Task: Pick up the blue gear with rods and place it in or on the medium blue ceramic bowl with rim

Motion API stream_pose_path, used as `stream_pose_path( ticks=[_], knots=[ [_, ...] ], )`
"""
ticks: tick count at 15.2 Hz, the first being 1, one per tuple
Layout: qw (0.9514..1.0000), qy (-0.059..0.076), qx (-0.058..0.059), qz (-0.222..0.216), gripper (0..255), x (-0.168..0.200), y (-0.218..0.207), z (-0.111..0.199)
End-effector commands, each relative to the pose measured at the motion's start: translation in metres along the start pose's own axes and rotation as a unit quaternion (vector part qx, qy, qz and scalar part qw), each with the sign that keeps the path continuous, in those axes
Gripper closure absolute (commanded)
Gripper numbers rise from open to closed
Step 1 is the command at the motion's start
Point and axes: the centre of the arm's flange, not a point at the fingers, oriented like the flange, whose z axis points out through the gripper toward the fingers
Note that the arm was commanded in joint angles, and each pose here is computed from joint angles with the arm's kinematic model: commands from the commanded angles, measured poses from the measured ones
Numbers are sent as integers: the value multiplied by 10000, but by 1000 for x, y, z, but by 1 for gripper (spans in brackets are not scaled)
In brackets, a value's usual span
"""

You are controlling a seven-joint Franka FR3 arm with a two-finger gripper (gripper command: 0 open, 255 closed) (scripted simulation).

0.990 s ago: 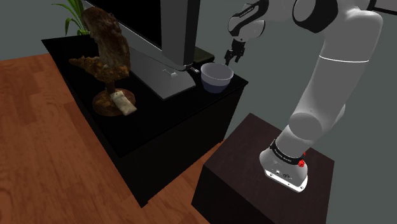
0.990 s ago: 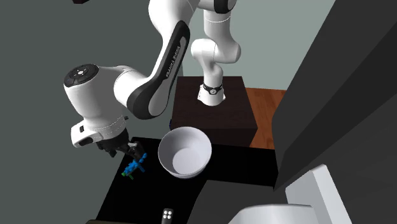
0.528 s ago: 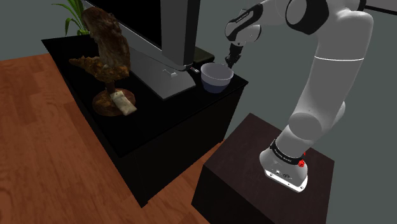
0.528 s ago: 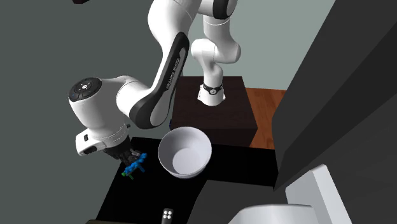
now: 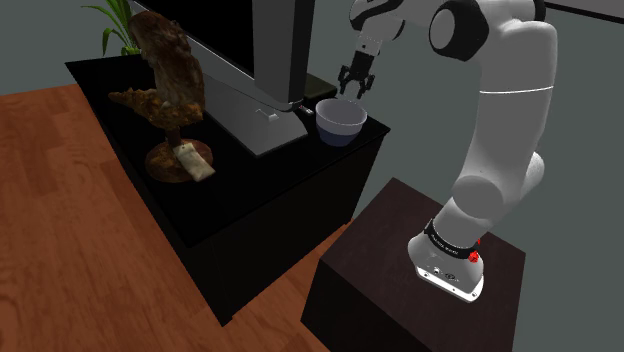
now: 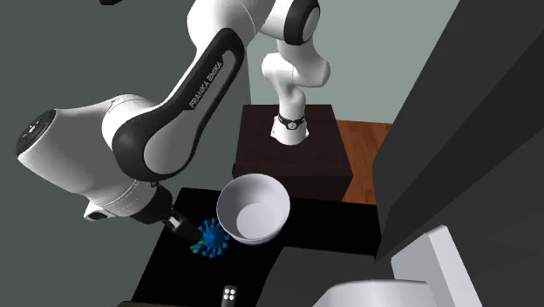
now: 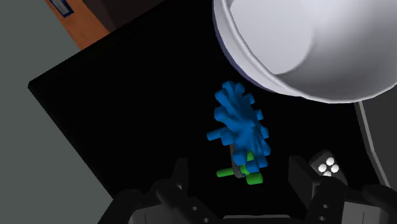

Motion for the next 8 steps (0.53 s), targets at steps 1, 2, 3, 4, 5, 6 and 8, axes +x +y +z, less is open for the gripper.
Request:
stream_pose_path(
  ticks=[1, 2, 3, 4, 5, 6, 8],
  knots=[
    [9968, 24, 285, 745, 0, 47, 87, 33],
    [9984, -279, 227, 441, 0, 6, -4, -2],
    [9984, -279, 227, 441, 0, 6, -4, -2],
    [9977, 41, -186, 652, 0, -12, -20, 7],
    [9938, 362, -597, 860, 0, -28, -36, 19],
    [9868, 681, -1007, 1065, 0, -43, -51, 33],
    [9854, 734, -1075, 1099, 0, -45, -52, 41]
  ],
)
